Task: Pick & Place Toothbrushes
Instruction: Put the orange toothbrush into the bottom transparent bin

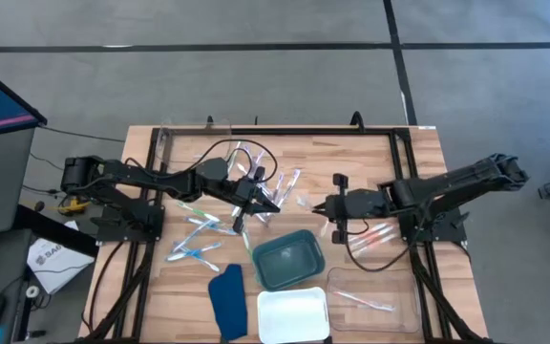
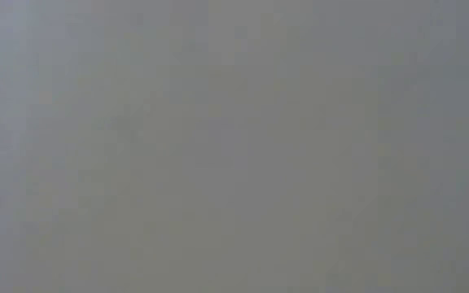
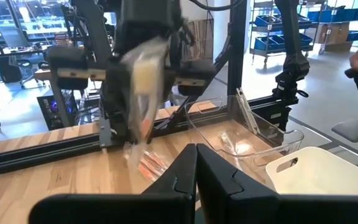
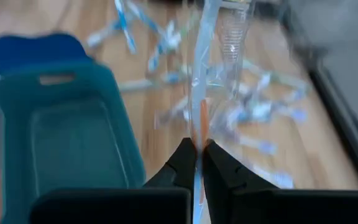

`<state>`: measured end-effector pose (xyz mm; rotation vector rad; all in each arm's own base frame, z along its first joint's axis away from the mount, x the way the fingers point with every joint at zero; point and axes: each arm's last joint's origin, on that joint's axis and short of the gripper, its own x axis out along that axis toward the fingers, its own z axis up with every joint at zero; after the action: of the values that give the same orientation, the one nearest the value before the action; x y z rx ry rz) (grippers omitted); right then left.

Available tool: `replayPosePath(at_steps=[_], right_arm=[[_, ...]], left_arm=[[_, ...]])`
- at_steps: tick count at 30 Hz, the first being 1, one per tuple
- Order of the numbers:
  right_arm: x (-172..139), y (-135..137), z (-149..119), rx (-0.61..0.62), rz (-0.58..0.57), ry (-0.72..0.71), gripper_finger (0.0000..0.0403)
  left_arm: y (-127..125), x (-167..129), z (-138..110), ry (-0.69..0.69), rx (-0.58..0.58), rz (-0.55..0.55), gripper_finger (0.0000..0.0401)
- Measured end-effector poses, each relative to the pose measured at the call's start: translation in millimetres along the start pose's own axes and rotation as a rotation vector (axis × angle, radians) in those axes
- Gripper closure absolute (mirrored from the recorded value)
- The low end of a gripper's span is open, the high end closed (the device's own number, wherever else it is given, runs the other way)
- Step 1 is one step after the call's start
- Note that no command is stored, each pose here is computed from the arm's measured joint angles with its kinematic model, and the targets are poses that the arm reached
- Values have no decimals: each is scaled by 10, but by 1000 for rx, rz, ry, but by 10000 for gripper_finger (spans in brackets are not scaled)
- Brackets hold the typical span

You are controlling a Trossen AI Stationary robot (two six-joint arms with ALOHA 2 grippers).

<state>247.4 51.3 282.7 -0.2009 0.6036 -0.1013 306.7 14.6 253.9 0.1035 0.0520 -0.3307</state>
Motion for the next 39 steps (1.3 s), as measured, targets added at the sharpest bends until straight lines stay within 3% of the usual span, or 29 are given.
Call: replayPosePath(at_steps=[20, 26, 33, 39], right_arm=[[-112, 57, 384, -13, -38, -391, 393], [-208, 182, 474, -25, 3, -504, 394], [-354, 323, 596, -40, 180, -689, 395], [-416, 381, 625, -30, 203, -740, 396]], left_arm=[[0, 0, 1, -1, 0, -2, 398], [1, 0, 1, -1, 0, 2, 398], [1, 0, 1, -1, 0, 1, 398], [-2, 1, 4, -4, 2, 0, 398]])
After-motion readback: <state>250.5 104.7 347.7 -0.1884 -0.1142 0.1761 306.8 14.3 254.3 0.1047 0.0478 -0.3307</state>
